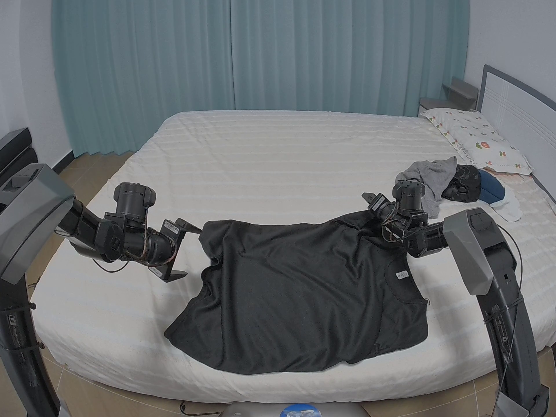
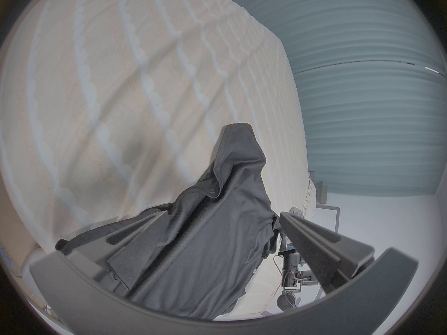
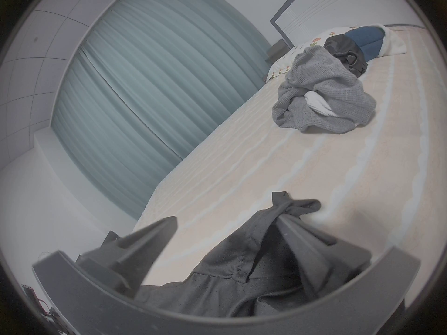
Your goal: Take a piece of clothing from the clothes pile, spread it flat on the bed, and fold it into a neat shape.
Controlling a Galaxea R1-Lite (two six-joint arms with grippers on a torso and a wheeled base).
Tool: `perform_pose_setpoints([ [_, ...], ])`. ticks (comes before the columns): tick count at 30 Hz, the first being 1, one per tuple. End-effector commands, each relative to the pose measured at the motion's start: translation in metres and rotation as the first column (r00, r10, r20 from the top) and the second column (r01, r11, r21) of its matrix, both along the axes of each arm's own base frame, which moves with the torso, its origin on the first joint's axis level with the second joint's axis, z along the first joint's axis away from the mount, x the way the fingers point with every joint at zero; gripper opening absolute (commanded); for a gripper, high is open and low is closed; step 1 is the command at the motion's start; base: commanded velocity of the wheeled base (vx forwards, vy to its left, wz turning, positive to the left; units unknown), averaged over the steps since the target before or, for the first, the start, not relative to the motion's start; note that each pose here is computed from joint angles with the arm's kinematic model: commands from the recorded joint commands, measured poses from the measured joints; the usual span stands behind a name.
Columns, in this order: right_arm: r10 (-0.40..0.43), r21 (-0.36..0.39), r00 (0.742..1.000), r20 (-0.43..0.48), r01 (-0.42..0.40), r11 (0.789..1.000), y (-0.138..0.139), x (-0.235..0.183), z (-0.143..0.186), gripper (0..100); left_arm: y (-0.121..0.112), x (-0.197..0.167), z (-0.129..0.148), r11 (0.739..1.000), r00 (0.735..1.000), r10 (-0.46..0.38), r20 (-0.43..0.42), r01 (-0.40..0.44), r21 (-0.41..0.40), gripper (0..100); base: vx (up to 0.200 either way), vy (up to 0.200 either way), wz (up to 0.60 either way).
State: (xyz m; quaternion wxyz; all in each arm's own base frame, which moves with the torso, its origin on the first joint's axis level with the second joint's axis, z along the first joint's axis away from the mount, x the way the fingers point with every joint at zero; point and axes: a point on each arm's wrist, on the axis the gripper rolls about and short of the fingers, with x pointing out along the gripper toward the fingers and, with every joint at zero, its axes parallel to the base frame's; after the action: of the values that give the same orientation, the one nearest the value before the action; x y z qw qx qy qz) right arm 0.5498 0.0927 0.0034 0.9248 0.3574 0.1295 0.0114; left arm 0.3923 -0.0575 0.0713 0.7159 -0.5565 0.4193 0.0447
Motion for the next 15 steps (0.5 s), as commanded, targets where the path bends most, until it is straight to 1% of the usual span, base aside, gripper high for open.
perform_pose_setpoints([
  [1,-0.006,0.000,0.999,-0.033,0.006,1.000,-0.013,-0.016,0.029,100,0.000,-0.003,0.001,1.000,1.000,-0.004,-0.001,0.004,0.003,100,0.000,0.000,0.00],
  [4,0.026,0.007,0.996,-0.087,-0.025,1.000,-0.018,-0.038,0.039,100,-0.002,-0.009,0.004,1.000,1.000,-0.016,0.002,0.016,0.006,100,0.000,0.000,0.00],
  [7,0.024,0.023,0.995,-0.097,-0.021,1.000,-0.026,-0.055,0.054,100,-0.002,-0.016,0.008,1.000,1.000,-0.019,0.000,0.019,0.006,100,0.000,0.000,0.00],
  [9,0.013,0.058,0.994,-0.112,-0.007,0.998,-0.029,-0.069,0.068,100,-0.001,-0.020,0.010,1.000,1.000,-0.018,-0.002,0.018,0.005,100,0.000,0.000,0.00],
  [10,0.006,0.088,0.992,-0.127,0.006,0.996,-0.030,-0.078,0.073,100,-0.001,-0.022,0.011,1.000,1.000,-0.018,-0.002,0.018,0.005,100,0.000,0.000,0.00],
  [11,0.006,0.088,0.992,-0.127,0.006,0.996,-0.030,-0.078,0.073,100,-0.001,-0.022,0.011,1.000,1.000,-0.018,-0.002,0.018,0.005,100,0.000,0.000,0.00],
  [12,0.002,0.135,0.986,-0.166,0.020,0.991,-0.031,-0.095,0.077,100,0.000,-0.026,0.013,1.000,1.000,-0.018,-0.003,0.018,0.005,100,0.000,0.000,0.00],
  [15,0.012,0.153,0.973,-0.228,0.023,0.988,-0.034,-0.121,0.076,100,-0.001,-0.030,0.018,1.000,1.000,-0.020,0.003,0.020,0.005,100,0.000,0.000,0.00],
])
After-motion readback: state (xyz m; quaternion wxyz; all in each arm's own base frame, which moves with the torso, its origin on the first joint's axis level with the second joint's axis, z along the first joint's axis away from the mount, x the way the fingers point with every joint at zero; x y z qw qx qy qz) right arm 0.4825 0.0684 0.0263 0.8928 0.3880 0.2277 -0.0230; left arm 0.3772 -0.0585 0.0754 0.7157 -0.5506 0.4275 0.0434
